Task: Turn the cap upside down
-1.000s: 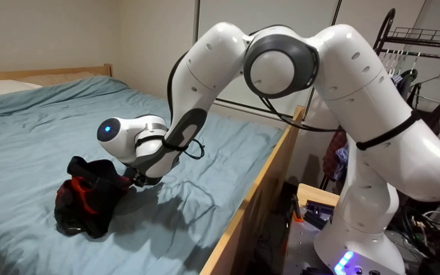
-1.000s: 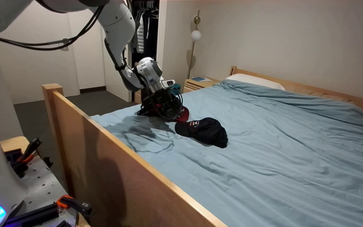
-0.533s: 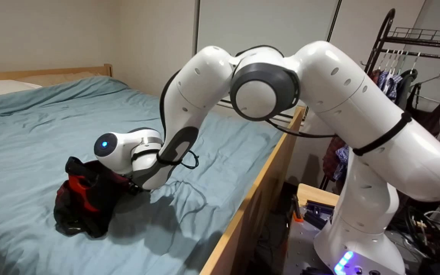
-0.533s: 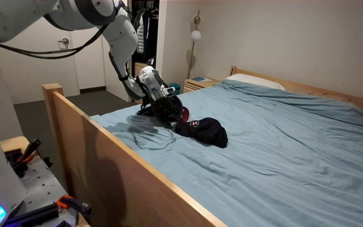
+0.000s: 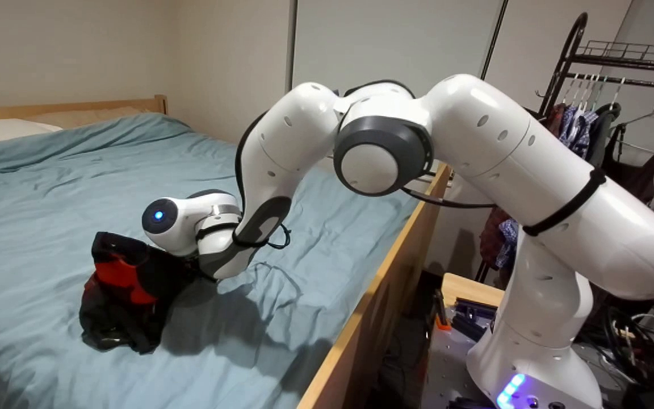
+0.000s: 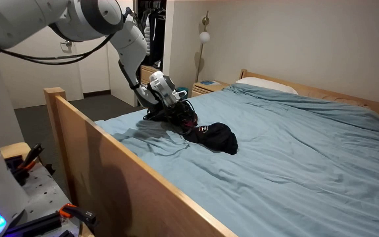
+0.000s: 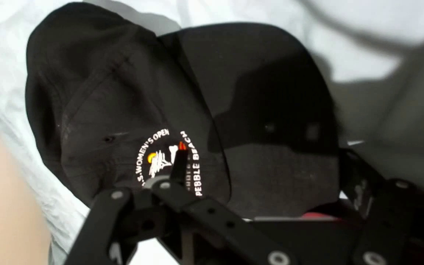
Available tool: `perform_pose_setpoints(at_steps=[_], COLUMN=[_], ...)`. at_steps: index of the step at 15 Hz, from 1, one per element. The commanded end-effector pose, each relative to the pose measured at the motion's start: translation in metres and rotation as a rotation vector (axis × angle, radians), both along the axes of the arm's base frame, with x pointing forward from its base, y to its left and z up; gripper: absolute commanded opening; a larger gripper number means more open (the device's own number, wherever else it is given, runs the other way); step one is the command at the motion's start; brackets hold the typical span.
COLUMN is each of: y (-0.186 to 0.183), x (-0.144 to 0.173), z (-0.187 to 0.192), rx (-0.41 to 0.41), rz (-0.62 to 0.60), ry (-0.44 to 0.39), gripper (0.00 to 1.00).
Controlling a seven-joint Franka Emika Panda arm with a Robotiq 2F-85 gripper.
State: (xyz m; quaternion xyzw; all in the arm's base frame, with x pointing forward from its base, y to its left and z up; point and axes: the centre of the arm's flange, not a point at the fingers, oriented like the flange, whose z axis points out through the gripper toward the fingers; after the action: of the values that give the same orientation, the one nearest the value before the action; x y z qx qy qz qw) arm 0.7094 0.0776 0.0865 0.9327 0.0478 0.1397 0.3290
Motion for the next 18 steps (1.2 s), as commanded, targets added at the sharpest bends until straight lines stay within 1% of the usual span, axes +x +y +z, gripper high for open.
perform_pose_setpoints(at_steps=[1, 3, 4, 5, 12, 14, 15, 16, 17, 18], y=[-0.009, -0.012, -0.013, -0.014, -0.013, -0.017, -0.021, -0.025, -0.032, -0.038], x=[0.007, 0.006, 0.006, 0.005, 0.001, -0.001, -0.002, -0.004, -0.007, -0.009], z=[-0.008, -0.009, -0.01, -0.01, 0.002, 0.017, 0.031, 0.046, 0.066, 0.083], rx=[-0.028, -0.038, -0.036, -0.04, -0.018, 0.013, 0.036, 0.065, 0.09, 0.099], rz=[-0.003, -0.011, -0.015, -0.015, -0.035, -0.053, -0.071, -0.083, -0.098, -0.114], ry=[-0.06, -0.064, -0.069, -0.069, -0.1, -0.107, -0.114, -0.116, -0.134, -0.164], gripper=[1.0, 1.0, 0.95, 0.74, 0.27, 0.16, 0.09, 0.07, 0.05, 0.04])
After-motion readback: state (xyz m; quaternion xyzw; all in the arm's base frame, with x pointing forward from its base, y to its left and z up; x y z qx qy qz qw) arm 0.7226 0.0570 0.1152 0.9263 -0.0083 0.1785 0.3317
